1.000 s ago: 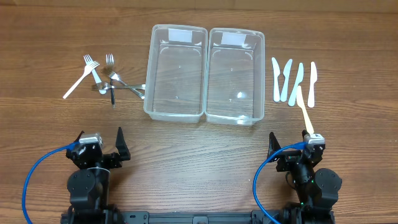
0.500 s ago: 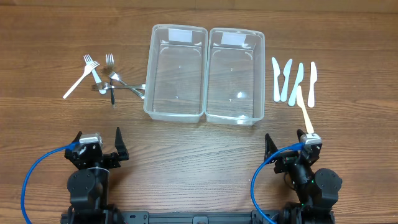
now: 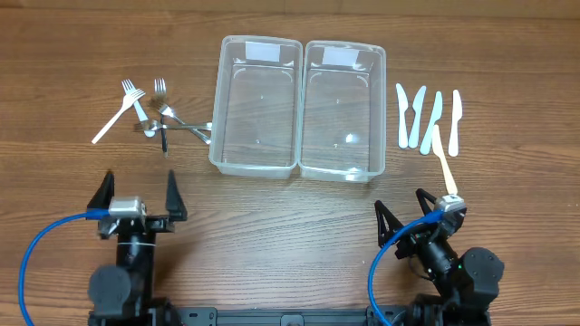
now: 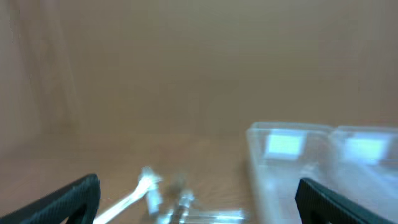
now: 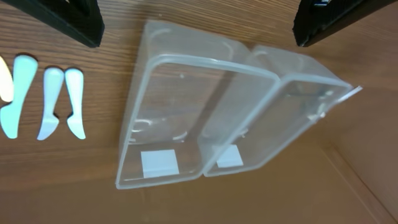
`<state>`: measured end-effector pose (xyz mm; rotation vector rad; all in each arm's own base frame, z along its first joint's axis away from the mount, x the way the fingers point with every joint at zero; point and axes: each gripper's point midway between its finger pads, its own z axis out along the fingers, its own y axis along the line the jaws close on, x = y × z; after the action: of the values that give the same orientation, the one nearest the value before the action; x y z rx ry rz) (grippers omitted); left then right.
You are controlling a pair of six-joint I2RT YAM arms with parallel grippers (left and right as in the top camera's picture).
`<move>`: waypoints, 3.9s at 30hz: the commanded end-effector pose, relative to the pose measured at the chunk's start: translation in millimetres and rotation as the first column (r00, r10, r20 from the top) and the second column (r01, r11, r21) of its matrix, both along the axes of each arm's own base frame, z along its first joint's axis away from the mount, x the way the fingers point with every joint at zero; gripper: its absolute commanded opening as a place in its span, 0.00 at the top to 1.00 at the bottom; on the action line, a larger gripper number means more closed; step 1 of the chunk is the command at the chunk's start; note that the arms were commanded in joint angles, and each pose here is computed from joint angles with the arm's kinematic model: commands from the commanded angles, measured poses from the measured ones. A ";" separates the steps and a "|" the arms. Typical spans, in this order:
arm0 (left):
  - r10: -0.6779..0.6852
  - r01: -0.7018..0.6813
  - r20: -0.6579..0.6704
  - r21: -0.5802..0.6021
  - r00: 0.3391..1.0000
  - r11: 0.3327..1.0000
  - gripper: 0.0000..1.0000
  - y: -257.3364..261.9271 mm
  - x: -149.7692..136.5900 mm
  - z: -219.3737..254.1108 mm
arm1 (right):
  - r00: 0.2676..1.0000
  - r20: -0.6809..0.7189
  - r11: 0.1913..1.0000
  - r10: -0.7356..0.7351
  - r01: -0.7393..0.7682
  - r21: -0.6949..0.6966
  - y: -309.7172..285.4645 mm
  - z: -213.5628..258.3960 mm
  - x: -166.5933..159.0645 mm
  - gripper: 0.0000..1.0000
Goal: Pack container
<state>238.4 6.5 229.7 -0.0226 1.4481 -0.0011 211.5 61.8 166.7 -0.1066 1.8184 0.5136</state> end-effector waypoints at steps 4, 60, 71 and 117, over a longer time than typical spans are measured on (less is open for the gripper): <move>-0.135 0.133 0.032 0.041 0.990 0.990 0.00 -24.6 -11.2 30.9 | 0.991 -0.137 0.995 0.000 0.014 0.103 2.9 29.1 2.7 0.00; -0.196 0.175 -0.819 -0.119 0.539 0.977 0.00 -22.2 187.6 -36.9 | 0.252 -0.890 0.911 -0.379 0.268 -0.312 -184.0 -108.6 143.8 0.10; -0.201 0.159 -0.875 -0.144 0.441 0.977 0.00 -21.8 194.2 -84.5 | 0.301 -0.873 0.919 -0.383 0.023 -0.395 -171.2 -118.5 144.1 0.20; -0.202 0.158 -0.879 -0.147 0.431 0.976 0.00 -21.6 200.5 -96.5 | 0.084 -0.922 0.926 -0.377 0.012 -0.377 -159.8 -169.8 119.8 0.96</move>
<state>431.9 -10.5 125.3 0.0818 2.5709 -0.2259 329.5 -97.2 1.4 0.4140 3.2422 0.0153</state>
